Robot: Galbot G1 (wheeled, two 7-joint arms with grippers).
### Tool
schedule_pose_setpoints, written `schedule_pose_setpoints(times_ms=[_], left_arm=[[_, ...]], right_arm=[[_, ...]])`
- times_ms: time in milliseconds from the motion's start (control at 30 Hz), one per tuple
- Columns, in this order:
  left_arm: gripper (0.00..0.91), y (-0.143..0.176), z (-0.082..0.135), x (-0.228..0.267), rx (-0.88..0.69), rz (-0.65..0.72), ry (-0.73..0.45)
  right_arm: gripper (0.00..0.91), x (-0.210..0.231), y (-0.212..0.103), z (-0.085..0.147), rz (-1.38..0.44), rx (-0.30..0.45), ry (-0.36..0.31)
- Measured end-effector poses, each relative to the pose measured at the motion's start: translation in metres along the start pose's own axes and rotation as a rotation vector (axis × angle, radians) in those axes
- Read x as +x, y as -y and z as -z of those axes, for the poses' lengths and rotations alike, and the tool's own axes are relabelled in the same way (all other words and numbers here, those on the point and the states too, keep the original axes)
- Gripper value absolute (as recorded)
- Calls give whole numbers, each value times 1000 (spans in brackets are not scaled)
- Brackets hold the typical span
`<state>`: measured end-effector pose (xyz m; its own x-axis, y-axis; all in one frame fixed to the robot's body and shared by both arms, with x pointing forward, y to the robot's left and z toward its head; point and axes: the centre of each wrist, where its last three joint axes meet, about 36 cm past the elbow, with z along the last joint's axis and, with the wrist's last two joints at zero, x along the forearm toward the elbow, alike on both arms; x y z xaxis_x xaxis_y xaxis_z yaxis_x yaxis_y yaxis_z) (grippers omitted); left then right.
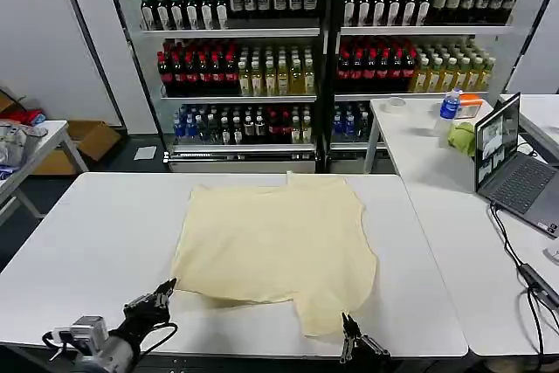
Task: Fold and organize the clothes.
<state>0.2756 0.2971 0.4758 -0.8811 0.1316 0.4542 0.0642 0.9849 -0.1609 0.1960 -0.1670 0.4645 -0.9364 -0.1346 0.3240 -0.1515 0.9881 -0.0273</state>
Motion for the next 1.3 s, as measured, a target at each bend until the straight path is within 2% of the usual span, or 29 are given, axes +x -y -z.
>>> schedule_pose_setpoints(times_ms=[333, 800, 1300], left_arm=[[10, -15, 18, 4, -18, 20, 39], [10, -33, 16, -32, -32, 12, 21], [10, -43, 21, -83, -54, 8, 15]], right_arm=[[0, -21, 17, 12, -16, 3, 79], [0, -74, 30, 13, -44, 38, 149], [0, -141, 40, 30, -33, 97, 197]])
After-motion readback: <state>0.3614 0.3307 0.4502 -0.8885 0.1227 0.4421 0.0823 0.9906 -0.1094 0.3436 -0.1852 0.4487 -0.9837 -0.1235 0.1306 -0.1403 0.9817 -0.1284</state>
